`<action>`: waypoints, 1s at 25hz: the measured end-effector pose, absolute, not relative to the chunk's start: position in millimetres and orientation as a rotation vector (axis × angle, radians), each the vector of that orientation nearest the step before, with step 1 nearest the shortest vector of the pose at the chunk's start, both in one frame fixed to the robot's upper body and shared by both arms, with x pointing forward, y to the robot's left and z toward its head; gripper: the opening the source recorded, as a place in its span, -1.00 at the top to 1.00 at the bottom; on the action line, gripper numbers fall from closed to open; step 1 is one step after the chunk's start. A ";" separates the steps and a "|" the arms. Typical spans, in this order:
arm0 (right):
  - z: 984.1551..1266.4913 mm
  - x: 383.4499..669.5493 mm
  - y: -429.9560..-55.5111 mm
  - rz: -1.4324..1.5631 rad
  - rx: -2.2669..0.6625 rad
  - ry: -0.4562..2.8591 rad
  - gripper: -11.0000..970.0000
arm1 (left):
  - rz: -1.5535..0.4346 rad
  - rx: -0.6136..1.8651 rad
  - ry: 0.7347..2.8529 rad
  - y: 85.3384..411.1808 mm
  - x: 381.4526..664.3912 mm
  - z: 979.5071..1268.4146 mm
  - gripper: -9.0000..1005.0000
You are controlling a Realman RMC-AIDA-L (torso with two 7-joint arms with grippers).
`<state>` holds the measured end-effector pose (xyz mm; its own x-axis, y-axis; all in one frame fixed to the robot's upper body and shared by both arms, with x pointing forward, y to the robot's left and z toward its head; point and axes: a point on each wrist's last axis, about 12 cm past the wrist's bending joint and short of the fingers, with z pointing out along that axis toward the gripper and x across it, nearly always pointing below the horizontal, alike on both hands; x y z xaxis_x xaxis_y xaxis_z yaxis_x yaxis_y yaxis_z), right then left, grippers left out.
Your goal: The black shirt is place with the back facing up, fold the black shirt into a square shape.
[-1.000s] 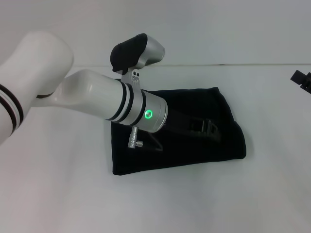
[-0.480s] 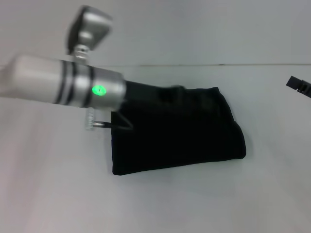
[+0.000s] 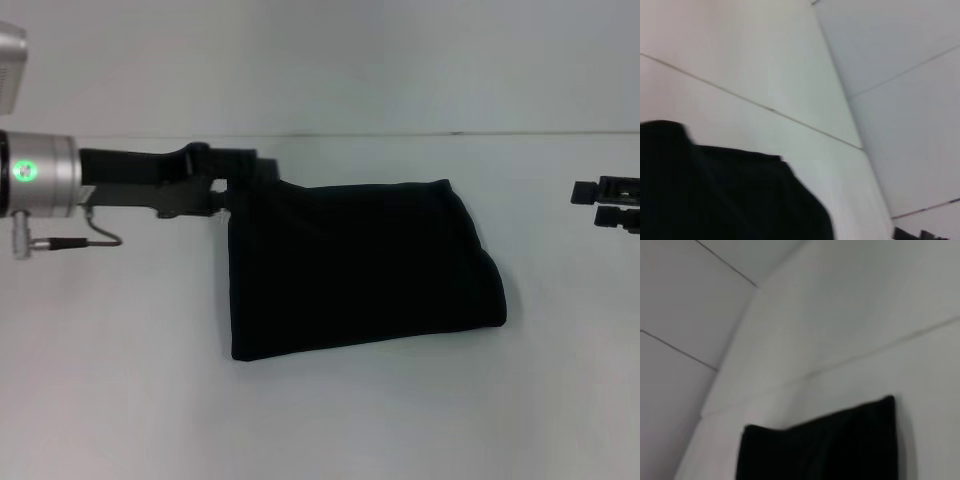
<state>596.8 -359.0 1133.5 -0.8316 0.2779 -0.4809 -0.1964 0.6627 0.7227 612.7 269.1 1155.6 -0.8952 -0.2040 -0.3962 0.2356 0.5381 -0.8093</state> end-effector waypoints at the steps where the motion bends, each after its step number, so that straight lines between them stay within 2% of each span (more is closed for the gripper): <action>1: 1137.3 601.8 -356.8 1.081 0.060 2.352 -0.60 | -1.294 0.024 2.342 273.9 611.8 1154.6 -0.50; 5: 1153.1 617.4 -343.1 1.056 0.014 2.473 -0.60 | -1.209 0.009 2.383 287.1 608.5 1149.1 -0.50; 11: 1173.6 636.1 -317.2 1.028 -0.032 2.598 -0.60 | -1.204 -0.006 2.340 298.6 605.5 1149.4 -0.49; 17: 1158.9 643.5 -285.1 1.064 -0.021 2.658 -0.60 | -1.199 -0.004 2.326 298.1 605.3 1148.3 -0.48; 25: 1133.3 643.4 -269.2 1.027 0.044 2.670 -0.60 | -1.217 -0.011 2.299 296.0 605.9 1150.0 -0.47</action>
